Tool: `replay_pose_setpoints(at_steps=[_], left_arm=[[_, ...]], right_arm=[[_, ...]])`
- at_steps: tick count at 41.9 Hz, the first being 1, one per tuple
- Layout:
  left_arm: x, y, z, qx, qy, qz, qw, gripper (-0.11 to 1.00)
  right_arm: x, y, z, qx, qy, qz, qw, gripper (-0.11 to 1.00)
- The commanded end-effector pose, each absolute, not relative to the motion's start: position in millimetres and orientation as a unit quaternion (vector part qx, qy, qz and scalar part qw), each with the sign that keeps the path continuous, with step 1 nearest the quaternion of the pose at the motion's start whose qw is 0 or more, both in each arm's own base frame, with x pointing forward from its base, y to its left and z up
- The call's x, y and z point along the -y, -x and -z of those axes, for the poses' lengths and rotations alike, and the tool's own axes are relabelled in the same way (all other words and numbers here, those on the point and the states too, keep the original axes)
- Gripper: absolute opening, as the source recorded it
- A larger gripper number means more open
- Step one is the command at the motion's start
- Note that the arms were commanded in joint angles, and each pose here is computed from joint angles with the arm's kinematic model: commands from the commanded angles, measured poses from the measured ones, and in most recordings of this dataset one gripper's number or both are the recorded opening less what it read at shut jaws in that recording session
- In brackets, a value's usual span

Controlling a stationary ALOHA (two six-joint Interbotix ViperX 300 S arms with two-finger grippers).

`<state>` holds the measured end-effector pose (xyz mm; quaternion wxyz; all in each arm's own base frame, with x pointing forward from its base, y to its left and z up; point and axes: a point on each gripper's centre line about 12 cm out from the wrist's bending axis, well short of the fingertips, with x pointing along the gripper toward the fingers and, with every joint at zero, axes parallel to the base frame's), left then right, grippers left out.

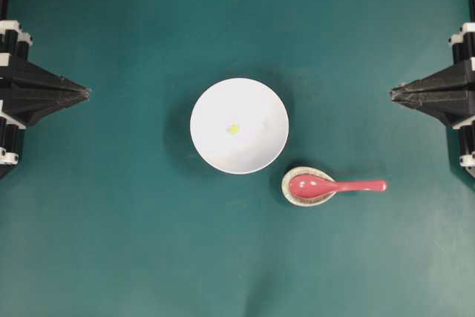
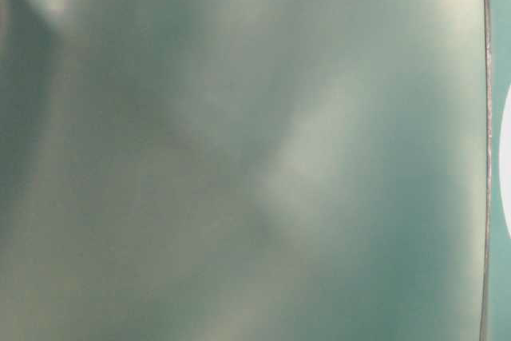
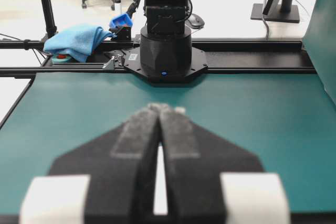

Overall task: Scoop the yellow hexagonal prism block from the bowl with a spoon using the right arm.
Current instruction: 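Move the right gripper toward the red spoon handle on the spoon rest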

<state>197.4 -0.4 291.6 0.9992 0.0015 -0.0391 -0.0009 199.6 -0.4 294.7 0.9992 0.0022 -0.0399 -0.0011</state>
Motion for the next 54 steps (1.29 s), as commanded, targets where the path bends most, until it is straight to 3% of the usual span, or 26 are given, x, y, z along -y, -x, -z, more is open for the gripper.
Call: replay_pose_setpoints(at_steps=[1, 17, 27, 32, 54], left_arm=[[0.6, -199.6, -296.7, 0.042, -0.004, 0.002, 0.999, 0.0], [0.6, -199.3, -295.8, 0.035, -0.011, 0.002, 0.999, 0.0], [0.9, -199.1, -294.8, 0.031, -0.011, 0.003, 0.999, 0.0], [0.6, -199.2, -294.8, 0.031, -0.011, 0.002, 0.999, 0.0], [0.6, -199.3, -292.3, 0.02, -0.011, 0.002, 1.0, 0.0]], right_arm=[[1.3, -201.4, -302.8, 0.054, -0.004, 0.003, 0.999, -0.01], [1.4, -206.2, -304.3, 0.067, -0.004, 0.003, 0.998, 0.04], [1.4, -209.7, -300.2, 0.058, -0.004, 0.003, 0.998, 0.41], [1.4, -211.4, -297.5, 0.052, -0.005, 0.003, 0.999, 0.51], [-7.1, -236.3, -252.6, -0.029, -0.017, -0.012, 0.999, 0.5]])
